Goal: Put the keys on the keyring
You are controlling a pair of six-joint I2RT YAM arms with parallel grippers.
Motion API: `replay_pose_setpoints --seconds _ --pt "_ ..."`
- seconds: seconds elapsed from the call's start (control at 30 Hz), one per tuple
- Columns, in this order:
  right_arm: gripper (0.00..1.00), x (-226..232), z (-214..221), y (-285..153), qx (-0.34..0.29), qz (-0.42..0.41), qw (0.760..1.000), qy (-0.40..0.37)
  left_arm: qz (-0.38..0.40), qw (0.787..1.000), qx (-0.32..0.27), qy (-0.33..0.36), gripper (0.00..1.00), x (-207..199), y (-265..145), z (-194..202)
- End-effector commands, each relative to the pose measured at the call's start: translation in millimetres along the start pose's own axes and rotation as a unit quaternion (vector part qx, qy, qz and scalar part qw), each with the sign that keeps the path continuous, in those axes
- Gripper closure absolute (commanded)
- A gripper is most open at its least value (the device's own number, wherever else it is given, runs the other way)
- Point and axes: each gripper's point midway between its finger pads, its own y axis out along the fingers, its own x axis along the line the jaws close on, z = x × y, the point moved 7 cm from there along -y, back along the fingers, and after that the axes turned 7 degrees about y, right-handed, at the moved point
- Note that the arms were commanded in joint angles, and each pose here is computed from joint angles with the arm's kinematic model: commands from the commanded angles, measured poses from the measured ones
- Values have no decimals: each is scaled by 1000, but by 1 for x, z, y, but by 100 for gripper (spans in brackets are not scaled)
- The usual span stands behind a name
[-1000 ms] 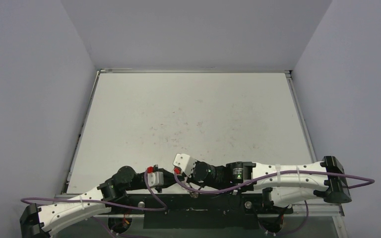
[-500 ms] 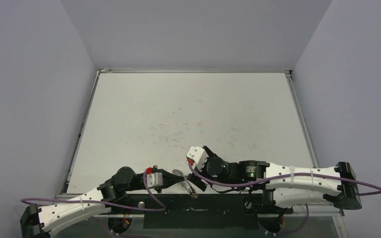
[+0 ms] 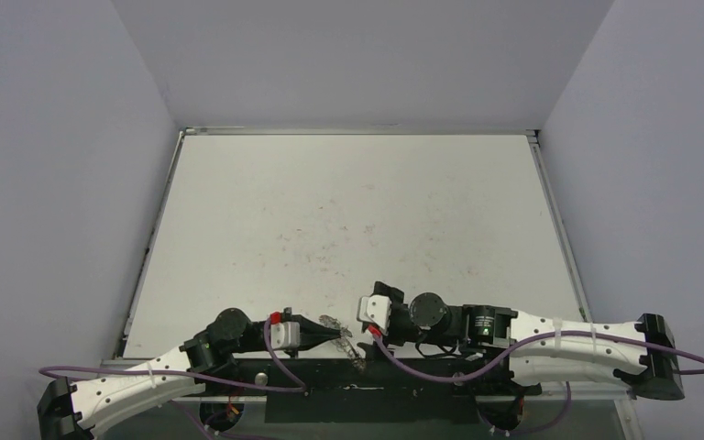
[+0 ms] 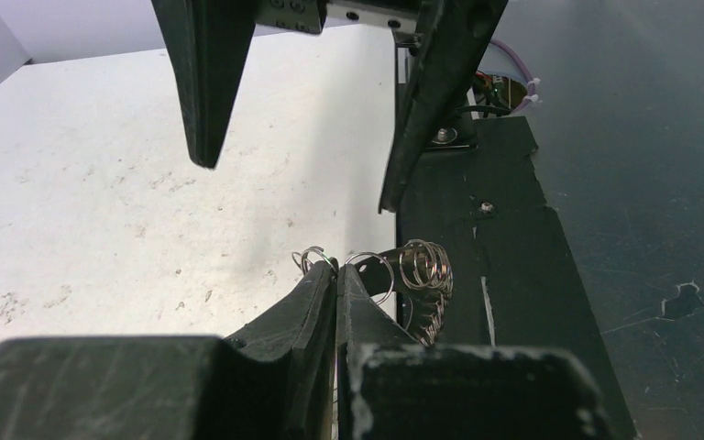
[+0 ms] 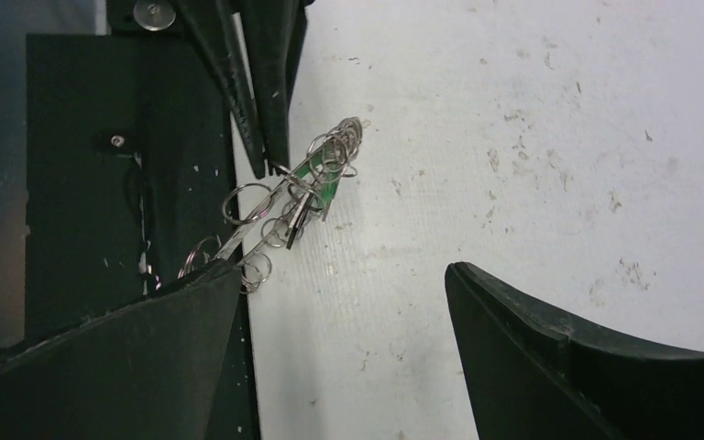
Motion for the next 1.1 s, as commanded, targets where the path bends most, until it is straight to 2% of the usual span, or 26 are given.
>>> replay_pose_setpoints --seconds 0.0,0.13,0.33,0.43,0.77,0.83,0.93,1.07 --pt "16 3 -19 4 -88 -47 990 -99 22 999 -41 19 100 -2 3 -17" --pt "32 4 -22 8 -116 -64 981 -139 26 999 -42 20 100 -3 3 -17" --pt "48 12 -25 16 -149 -110 966 -182 30 998 -47 22 100 -3 4 -19" --pt "64 14 -24 20 -148 -126 961 -195 29 998 -48 24 100 -3 4 -20" --pt "67 8 -15 31 -134 -134 962 -196 32 998 -50 25 100 -2 5 -23" --pt "70 7 -12 32 -129 -135 962 -198 31 998 -51 25 100 -2 5 -23" --pt "80 7 -10 34 -124 -138 962 -199 32 998 -52 25 100 -2 5 -23" --pt "82 8 -7 37 -119 -145 961 -201 32 998 -53 25 100 -2 5 -24"
